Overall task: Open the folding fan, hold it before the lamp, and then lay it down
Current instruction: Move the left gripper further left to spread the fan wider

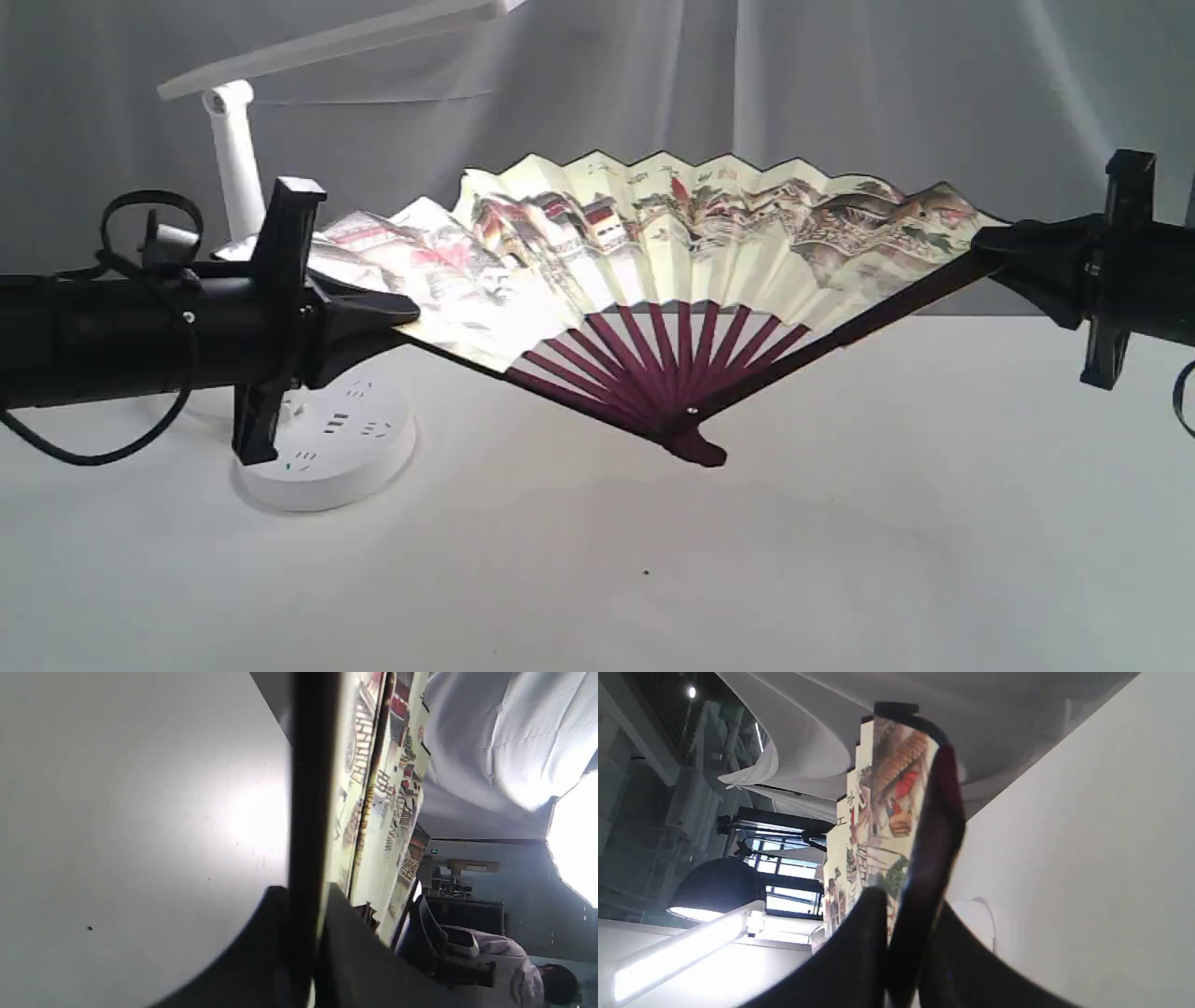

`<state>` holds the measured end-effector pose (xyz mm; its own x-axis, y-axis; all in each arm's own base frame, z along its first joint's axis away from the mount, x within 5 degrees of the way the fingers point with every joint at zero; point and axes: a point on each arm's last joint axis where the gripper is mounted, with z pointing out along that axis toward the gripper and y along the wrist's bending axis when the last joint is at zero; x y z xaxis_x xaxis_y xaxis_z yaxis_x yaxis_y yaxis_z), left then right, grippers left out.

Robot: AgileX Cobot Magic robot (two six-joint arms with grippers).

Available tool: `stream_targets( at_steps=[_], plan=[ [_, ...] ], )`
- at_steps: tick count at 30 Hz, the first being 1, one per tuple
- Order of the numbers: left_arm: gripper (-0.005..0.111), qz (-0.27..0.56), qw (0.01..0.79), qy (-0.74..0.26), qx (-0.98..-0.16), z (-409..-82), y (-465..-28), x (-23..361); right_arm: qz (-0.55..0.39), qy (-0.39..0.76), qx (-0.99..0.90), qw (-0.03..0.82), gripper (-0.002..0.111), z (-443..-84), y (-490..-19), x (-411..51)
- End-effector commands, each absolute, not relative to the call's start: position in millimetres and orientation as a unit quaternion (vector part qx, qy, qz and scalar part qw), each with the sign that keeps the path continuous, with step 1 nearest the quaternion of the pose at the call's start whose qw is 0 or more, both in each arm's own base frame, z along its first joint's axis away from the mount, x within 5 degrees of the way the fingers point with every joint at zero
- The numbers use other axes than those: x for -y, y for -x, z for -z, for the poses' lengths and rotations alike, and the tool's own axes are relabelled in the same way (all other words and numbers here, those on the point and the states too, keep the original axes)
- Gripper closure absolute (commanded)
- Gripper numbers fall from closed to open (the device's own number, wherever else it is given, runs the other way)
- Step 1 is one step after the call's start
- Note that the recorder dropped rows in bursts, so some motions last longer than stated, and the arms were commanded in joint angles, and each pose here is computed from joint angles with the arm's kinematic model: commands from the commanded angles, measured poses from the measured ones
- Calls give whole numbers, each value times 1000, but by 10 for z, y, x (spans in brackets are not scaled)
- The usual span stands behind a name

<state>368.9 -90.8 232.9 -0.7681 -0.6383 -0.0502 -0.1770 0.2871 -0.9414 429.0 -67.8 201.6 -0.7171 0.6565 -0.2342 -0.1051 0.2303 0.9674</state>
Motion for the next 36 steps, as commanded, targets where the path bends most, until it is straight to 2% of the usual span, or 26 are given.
stream_targets(
  at_steps=[1, 11, 25, 36],
  plan=[
    [107, 523, 234, 271, -774, -2387, -3625, 830, -559, -195, -727, 347, 108, -2006, -4293, 763],
    [107, 503, 241, 294, -776, -2403, -3355, 771, -560, -215, -725, 338, 108, -1995, -4301, 774],
    [107, 500, 279, 290, -767, -2647, -3171, 724, -561, -228, -721, 337, 108, -1996, -4286, 850],
    [107, 492, 270, 300, -772, -2559, -3086, 711, -561, -229, -721, 336, 108, -1996, -4286, 850]
  ],
)
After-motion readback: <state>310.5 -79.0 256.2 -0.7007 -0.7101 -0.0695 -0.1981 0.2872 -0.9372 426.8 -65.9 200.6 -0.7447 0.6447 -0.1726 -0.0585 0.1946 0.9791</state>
